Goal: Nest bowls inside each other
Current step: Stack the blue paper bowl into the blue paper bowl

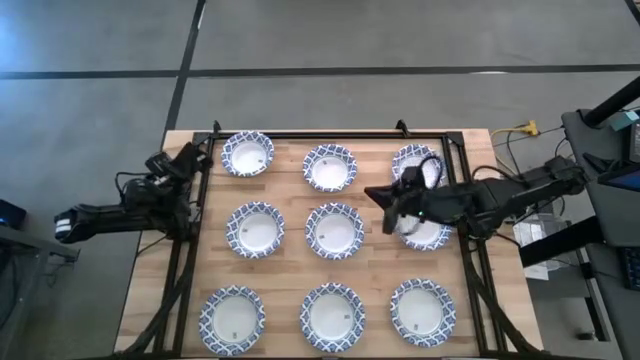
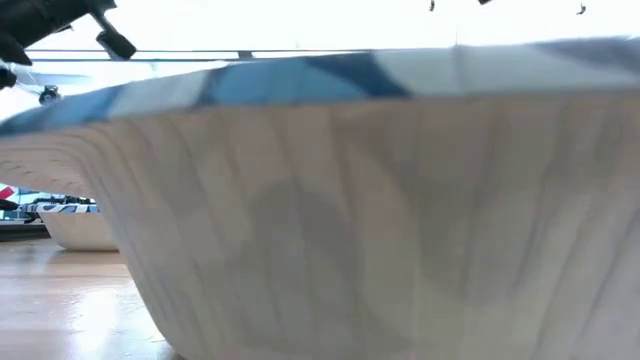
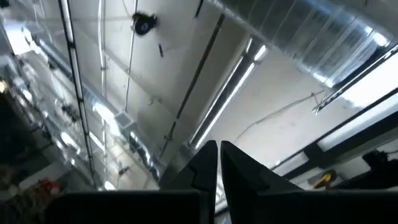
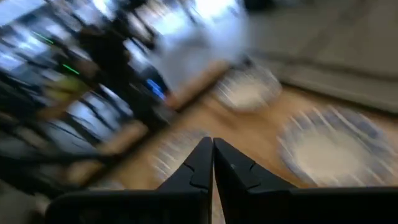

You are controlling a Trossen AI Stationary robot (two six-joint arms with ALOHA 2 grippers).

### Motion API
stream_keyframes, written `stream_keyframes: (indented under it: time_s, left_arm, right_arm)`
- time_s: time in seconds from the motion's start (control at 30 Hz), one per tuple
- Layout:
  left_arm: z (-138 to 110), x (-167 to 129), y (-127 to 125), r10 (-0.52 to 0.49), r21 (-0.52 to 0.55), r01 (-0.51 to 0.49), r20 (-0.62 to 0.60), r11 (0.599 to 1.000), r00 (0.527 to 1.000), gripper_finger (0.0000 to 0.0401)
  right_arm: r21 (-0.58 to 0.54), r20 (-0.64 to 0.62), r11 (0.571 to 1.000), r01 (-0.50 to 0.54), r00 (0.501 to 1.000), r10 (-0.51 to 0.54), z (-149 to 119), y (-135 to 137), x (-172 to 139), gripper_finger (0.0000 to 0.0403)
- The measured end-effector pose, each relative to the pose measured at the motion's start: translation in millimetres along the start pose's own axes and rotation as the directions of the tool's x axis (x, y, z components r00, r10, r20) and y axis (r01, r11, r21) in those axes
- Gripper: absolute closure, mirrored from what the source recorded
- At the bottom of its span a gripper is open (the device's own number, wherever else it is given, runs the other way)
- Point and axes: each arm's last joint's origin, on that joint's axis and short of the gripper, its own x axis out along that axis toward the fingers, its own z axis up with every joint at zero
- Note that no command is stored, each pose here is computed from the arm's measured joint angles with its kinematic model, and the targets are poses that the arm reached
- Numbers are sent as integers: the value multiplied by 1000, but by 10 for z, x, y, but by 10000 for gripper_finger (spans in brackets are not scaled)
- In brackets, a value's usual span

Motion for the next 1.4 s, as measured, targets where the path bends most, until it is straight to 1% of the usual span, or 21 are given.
stream_keyframes:
  time_s: [0.07,0.1,0.2,0.3,0.4,0.53,0.6,0.67,0.73,0.8,0.83,0.9,1.0,1.1,1.2,1.3,1.4]
  left_arm:
    - [-67,108,2,37,9,-36,-111,999,993,395]
    - [-106,166,5,63,23,-60,-175,998,983,395]
    - [-202,366,0,180,85,-161,-341,983,923,395]
    - [-217,575,-72,285,152,-243,-419,958,862,395]
    - [-241,762,-133,346,252,-251,-488,935,801,395]
    - [-295,937,-163,428,367,-248,-572,896,700,395]
    - [-325,984,-158,470,415,-248,-609,875,639,395]
    - [-331,1024,-172,500,456,-238,-632,858,592,395]
    - [-338,1039,-171,534,497,-231,-647,837,544,395]
    - [-351,1046,-162,556,519,-229,-657,824,509,395]
    - [-354,1050,-161,558,521,-229,-661,823,502,395]
    - [-351,1051,-170,549,513,-223,-669,829,501,395]
    - [-341,1047,-186,534,501,-214,-681,839,502,395]
    - [-332,1014,-195,525,489,-208,-706,847,476,395]
    - [-314,998,-223,499,463,-199,-729,864,469,395]
    - [-301,983,-244,478,444,-188,-748,876,461,395]
    - [-293,970,-250,479,430,-213,-752,877,454,395]
  right_arm:
    - [-2,-95,994,107,990,-107,-64,-52,11,394]
    - [-3,-133,987,158,979,-157,-94,-80,13,394]
    - [-15,-204,963,268,942,-265,-131,-163,-28,394]
    - [-17,-226,946,324,920,-320,-97,-261,-100,394]
    - [6,-236,940,340,914,-329,-31,-379,-179,394]
    - [36,-322,943,330,898,-301,43,-615,-250,394]
    - [54,-365,941,333,884,-292,69,-756,-251,394]
    - [66,-408,940,336,868,-282,75,-896,-235,394]
    - [81,-458,942,327,851,-256,67,-1030,-188,394]
    - [112,-516,950,291,834,-194,32,-1142,-105,394]
    - [134,-546,954,267,824,-154,9,-1198,-55,394]
    - [175,-601,961,212,797,-67,-53,-1290,51,394]
    - [192,-686,969,158,727,17,-191,-1422,226,394]
    - [162,-751,979,127,659,39,-311,-1501,375,394]
    - [150,-806,984,100,589,63,-412,-1513,478,384]
    - [124,-828,988,95,558,51,-484,-1473,526,357]
    - [85,-835,987,138,550,-4,-541,-1442,543,317]
